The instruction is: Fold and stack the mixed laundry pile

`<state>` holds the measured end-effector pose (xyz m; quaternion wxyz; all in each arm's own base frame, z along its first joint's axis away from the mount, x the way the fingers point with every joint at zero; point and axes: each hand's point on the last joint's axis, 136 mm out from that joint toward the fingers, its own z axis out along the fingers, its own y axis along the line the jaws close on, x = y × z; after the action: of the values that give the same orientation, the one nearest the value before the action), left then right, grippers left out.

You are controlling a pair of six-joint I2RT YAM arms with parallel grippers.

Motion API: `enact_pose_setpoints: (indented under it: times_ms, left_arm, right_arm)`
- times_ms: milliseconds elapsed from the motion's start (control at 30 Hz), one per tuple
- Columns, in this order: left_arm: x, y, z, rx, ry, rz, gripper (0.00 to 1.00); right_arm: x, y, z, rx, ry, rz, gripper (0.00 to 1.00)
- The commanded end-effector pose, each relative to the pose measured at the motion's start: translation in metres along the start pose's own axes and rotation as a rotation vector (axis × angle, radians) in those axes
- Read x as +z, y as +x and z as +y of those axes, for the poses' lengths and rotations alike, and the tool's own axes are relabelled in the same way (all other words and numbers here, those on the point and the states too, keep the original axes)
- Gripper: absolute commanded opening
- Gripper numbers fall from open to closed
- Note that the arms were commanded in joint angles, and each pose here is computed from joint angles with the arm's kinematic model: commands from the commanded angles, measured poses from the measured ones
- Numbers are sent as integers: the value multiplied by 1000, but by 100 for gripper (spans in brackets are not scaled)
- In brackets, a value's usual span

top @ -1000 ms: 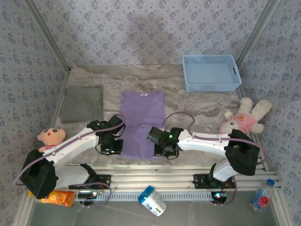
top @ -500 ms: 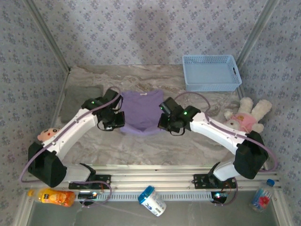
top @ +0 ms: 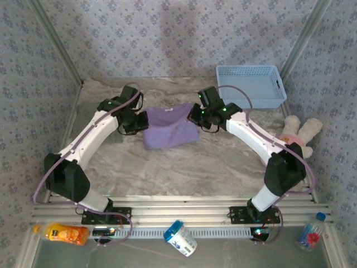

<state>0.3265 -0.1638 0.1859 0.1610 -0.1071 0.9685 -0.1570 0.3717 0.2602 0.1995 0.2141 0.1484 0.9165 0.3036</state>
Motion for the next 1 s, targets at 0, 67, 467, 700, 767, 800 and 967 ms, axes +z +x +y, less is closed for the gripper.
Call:
enact_pose_setpoints:
  times_ms: [0, 67, 467, 700, 767, 800, 967]
  left_arm:
    - [6, -32, -7, -21, 21, -55, 0]
    - [24, -51, -4, -53, 3, -54, 0]
    - [70, -144, 26, -183, -185, -98, 63]
    - [66, -118, 8, -120, -112, -66, 61]
    - [70, -99, -1, -99, -82, -33, 59]
    - [72, -91, -5, -93, -67, -22, 58]
    - [82, -33, -18, -89, 5, 58, 56]
  right_arm:
    - [16, -33, 14, -10, -64, -26, 4]
    - [37, -56, 13, 1, -63, -37, 7]
    - [96, -150, 32, -25, -147, -103, 68]
    - [85, -126, 7, -71, -99, -68, 62]
    - [87, -109, -1, -74, -81, -38, 55]
    - [88, -102, -5, -81, -67, -23, 51]
    - [99, -55, -17, -179, 23, 54, 48]
